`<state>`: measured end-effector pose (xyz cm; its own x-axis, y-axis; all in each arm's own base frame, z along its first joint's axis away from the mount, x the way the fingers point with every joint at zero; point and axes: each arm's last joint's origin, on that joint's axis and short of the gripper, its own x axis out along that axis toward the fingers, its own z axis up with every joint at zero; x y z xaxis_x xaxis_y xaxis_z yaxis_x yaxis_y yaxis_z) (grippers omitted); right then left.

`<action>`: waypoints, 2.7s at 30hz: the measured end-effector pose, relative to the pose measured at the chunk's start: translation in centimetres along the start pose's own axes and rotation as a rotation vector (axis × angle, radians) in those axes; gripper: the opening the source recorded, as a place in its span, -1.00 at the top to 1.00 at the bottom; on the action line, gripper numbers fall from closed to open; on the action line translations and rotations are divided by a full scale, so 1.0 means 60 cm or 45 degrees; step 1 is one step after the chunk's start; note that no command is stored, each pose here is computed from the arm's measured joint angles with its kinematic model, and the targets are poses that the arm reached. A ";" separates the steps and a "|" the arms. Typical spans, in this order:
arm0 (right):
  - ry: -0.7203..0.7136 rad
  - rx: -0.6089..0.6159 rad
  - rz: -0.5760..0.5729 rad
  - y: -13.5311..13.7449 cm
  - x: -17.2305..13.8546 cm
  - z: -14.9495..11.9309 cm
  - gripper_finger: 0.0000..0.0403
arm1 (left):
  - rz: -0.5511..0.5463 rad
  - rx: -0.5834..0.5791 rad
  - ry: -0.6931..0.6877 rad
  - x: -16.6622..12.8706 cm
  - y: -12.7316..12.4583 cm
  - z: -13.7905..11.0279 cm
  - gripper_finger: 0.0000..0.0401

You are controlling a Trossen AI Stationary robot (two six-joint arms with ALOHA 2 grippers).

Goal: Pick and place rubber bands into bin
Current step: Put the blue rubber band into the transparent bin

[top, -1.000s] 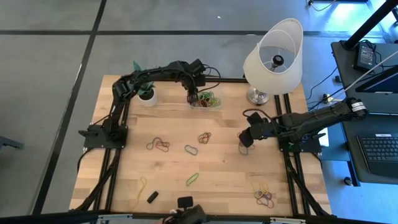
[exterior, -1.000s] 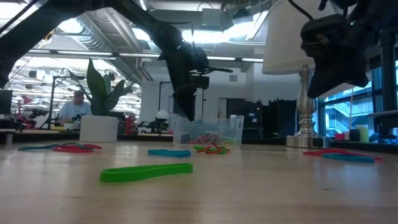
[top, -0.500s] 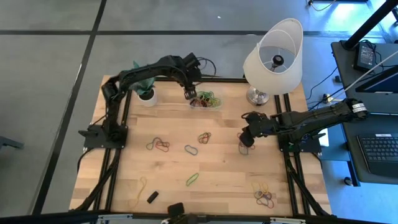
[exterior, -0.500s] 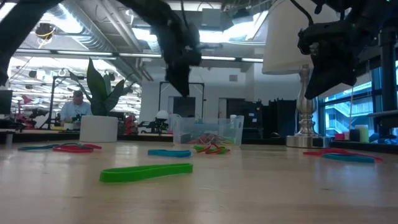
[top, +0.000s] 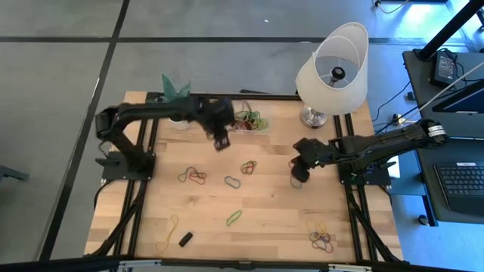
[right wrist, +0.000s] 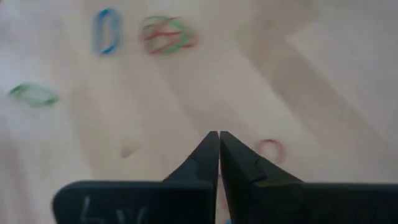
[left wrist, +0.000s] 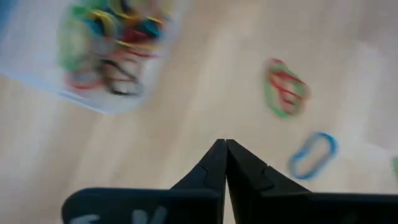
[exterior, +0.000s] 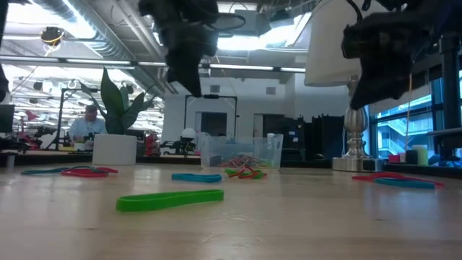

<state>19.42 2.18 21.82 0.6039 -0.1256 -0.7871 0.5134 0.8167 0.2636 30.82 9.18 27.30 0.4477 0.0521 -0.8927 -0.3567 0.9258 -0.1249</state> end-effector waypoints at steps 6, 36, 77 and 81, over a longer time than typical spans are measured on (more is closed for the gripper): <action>-0.033 -0.182 0.116 0.027 0.017 0.002 0.96 | -0.135 -0.031 -0.043 0.037 -0.085 -0.093 0.99; 0.357 -0.778 -0.077 0.198 0.239 0.188 0.82 | -0.119 0.207 -0.247 0.015 -0.110 -0.286 1.00; 0.302 -0.735 0.100 0.224 0.364 0.139 0.17 | -0.042 0.445 -0.252 0.013 -0.088 -0.279 0.98; 0.325 -0.738 0.083 0.224 0.366 0.134 0.44 | -0.042 0.445 -0.252 0.013 -0.088 -0.279 0.98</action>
<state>44.47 5.89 12.56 0.4213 0.0144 -0.9068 0.0239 0.9994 0.0269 19.36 -1.93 20.02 0.6156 0.0598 -0.7858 -0.0541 0.9980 0.0335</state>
